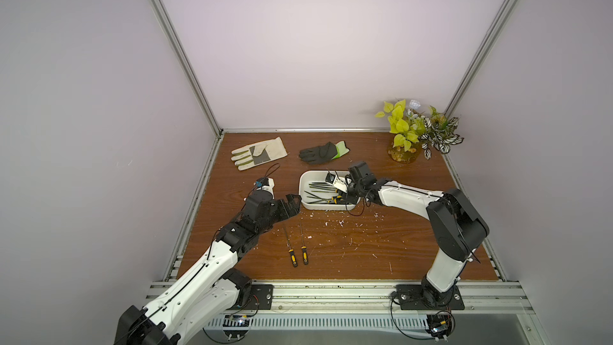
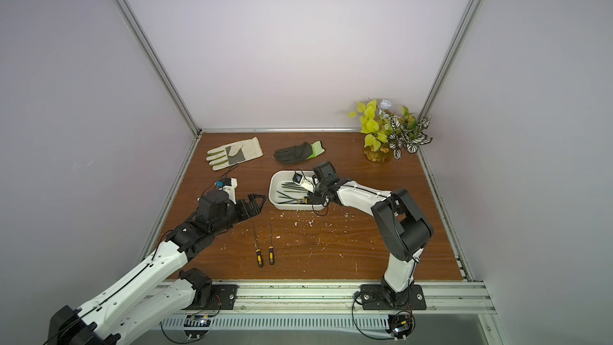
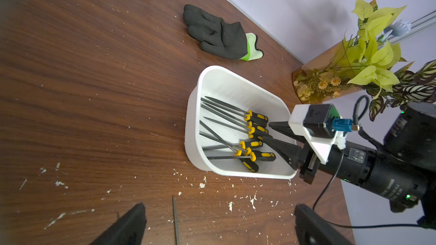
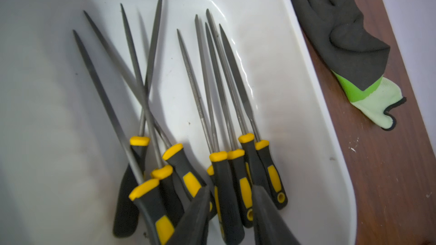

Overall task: Put the file tool into the storage box
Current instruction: Place the file tool in the storage box.

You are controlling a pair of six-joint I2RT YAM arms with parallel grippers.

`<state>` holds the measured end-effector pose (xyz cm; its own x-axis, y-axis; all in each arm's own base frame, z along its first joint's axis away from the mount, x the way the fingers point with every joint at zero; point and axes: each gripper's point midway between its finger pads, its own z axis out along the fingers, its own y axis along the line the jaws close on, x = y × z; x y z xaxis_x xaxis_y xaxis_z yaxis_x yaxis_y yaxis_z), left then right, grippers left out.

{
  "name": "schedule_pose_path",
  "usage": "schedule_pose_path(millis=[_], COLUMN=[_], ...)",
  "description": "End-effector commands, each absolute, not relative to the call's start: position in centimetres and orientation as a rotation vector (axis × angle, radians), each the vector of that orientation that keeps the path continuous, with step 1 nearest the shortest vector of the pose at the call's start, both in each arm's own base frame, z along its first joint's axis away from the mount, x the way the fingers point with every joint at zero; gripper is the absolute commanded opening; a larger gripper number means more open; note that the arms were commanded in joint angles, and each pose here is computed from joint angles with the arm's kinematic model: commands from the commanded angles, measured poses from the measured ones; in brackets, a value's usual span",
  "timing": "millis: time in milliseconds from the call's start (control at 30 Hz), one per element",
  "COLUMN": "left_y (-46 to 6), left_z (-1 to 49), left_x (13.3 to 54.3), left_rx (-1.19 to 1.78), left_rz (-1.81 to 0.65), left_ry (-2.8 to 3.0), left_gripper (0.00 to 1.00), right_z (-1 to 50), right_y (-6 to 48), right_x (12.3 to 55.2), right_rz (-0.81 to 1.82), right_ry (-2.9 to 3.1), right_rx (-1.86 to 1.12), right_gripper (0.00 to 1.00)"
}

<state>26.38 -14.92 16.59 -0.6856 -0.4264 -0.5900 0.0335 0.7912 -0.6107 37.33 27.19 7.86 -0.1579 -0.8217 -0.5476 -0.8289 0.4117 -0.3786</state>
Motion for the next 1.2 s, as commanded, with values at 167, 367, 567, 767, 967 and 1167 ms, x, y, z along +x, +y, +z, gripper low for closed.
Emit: schedule_pose_path(millis=[167,367,567,767,967,1167], left_y=[-15.7,-16.4,-16.8,-16.9,-15.8,-13.3], left_z=[14.9,14.6,14.6,14.3,14.3,13.2], left_x=[26.4,26.3,26.3,26.3,26.1,25.8], left_rx=[-0.292,-0.273,-0.266,-0.271,-0.31,-0.389], left_rz=[-0.815,-0.818,-0.82,-0.809,-0.768,-0.664], left_ry=[2.247,2.259,2.257,2.266,2.239,2.233], left_gripper=[1.0,1.0,1.0,1.0,1.0,1.0], right_z=[11.6,8.7,8.4,9.1,15.7,20.5], right_y=[27.3,27.0,27.8,28.4,28.1,29.6], right_x=[36.8,36.8,37.3,38.0,39.6,36.0], right_rz=[0.103,0.089,0.121,0.135,0.152,0.379], right_ry=[1.989,2.085,2.095,2.097,2.083,2.113], right_rx=[-1.236,-1.253,-1.246,-1.22,-0.943,-0.676], right_gripper=[0.36,0.34,0.33,0.33,0.36,0.38])
